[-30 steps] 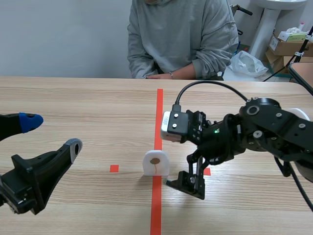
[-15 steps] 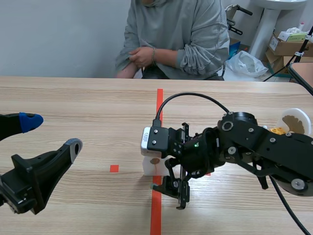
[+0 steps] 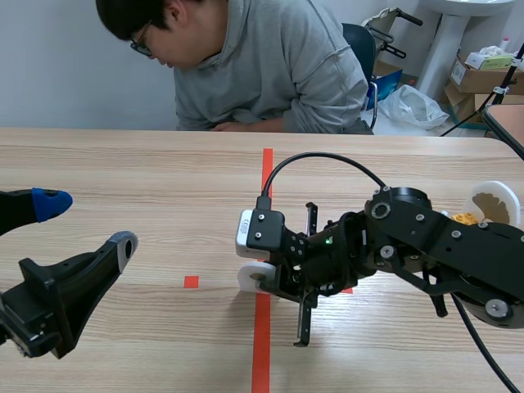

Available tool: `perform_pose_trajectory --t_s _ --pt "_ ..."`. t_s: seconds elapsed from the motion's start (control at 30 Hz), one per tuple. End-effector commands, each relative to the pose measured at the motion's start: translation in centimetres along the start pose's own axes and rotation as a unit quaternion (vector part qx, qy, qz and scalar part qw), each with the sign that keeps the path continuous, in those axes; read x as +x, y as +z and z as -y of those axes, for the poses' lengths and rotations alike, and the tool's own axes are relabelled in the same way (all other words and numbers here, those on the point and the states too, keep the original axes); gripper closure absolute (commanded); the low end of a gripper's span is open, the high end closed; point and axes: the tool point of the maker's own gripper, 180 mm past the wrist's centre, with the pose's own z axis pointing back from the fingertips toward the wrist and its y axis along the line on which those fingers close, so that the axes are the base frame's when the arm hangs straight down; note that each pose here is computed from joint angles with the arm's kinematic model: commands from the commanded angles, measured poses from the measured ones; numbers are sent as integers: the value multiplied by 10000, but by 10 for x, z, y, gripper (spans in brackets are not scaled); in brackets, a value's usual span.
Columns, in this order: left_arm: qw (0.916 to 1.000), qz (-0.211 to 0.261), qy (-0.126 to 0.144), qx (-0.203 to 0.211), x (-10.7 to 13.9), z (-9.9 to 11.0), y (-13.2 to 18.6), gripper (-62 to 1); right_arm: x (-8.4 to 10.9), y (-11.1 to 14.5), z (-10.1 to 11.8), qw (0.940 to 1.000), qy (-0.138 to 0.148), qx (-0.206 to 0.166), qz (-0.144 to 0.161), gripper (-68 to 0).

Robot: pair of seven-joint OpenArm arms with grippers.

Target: Do the leaf sorting experiment

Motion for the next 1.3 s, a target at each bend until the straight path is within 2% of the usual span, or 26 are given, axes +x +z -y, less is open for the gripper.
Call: perform_pose_trajectory --t_s 0.0,0.4,0.5,0.6,0.73,0.83,0.93,1.0,1.07,1.17,1.27 --pt "9999 134 44 -5 6 1 0 -572 8 5 12 9998 68 -122 123 -8" --pt "9999 134 44 -5 6 1 0 -572 15 7 14 9996 52 -165 223 -8" --pt "9999 134 44 -5 6 1 0 -572 19 13 22 9984 -275 -317 387 -9" --pt "9999 134 44 -5 6 1 0 -572 18 22 33 9946 -683 -554 549 -9" --pt "9999 133 44 -5 6 1 0 -572 10 42 50 9853 -1247 -934 704 -9" --pt "9999 133 44 -5 6 1 0 -572 -1 62 63 9775 -1524 -1267 725 -9" --pt "9999 134 44 -5 6 1 0 -572 -16 86 75 9662 -1843 -1648 732 -9" --pt "9999 135 46 -5 6 1 0 -572 -29 103 84 9556 -2092 -1934 747 -9" --pt "9999 137 45 -5 7 1 0 -572 -43 122 93 9418 -2367 -2258 776 -9" --pt "9999 137 45 -5 7 1 0 -572 -69 149 102 9158 -2821 -2757 760 -9" --pt "9999 137 45 -5 7 1 0 -572 -92 175 107 8909 -3156 -3181 740 -9"
